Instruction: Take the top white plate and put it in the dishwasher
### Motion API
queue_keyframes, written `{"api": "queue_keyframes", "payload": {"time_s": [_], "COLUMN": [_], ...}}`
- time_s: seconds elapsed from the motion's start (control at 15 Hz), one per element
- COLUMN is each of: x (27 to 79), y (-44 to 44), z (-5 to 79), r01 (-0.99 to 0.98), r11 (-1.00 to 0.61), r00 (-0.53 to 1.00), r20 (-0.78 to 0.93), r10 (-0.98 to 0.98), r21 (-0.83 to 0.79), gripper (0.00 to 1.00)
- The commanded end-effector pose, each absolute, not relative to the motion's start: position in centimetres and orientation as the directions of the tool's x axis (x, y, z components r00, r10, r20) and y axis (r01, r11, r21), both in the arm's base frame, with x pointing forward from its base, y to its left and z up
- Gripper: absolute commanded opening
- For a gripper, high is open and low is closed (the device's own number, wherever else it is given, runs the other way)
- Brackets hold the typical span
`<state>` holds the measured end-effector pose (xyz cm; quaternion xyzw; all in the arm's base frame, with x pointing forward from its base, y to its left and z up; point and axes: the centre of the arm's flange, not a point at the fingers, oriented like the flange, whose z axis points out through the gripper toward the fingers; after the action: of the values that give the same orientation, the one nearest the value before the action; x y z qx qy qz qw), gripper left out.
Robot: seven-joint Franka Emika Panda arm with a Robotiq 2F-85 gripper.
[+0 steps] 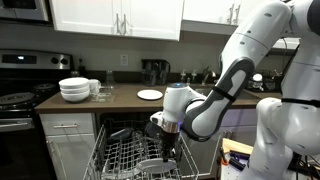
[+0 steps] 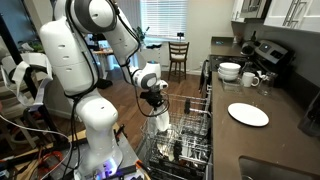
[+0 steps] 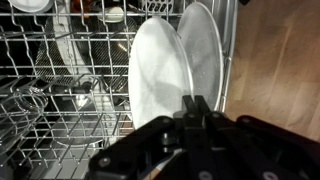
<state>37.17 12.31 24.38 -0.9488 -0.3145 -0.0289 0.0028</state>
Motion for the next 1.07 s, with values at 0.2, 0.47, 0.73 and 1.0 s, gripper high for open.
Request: {"api": "queue_keyframes", "payload": {"time_s": [0.2, 0.47, 0.73, 1.0], "x": [36.0, 35.8, 35.7, 35.9], "y": [11.5, 11.5, 11.0, 10.3], "z": [27.6, 28.4, 28.7, 28.1], "r01": [0.666, 0.685, 0.692, 0.696], "r11": [-0.746, -0.725, -0.709, -0.698], "r00": [0.746, 0.729, 0.721, 0.714], "r20": [0.036, 0.056, 0.071, 0.064], "r10": [0.665, 0.682, 0.689, 0.697], "r21": [-0.009, -0.073, -0.135, -0.170], "gripper": [0.01, 0.01, 0.01, 0.01]}}
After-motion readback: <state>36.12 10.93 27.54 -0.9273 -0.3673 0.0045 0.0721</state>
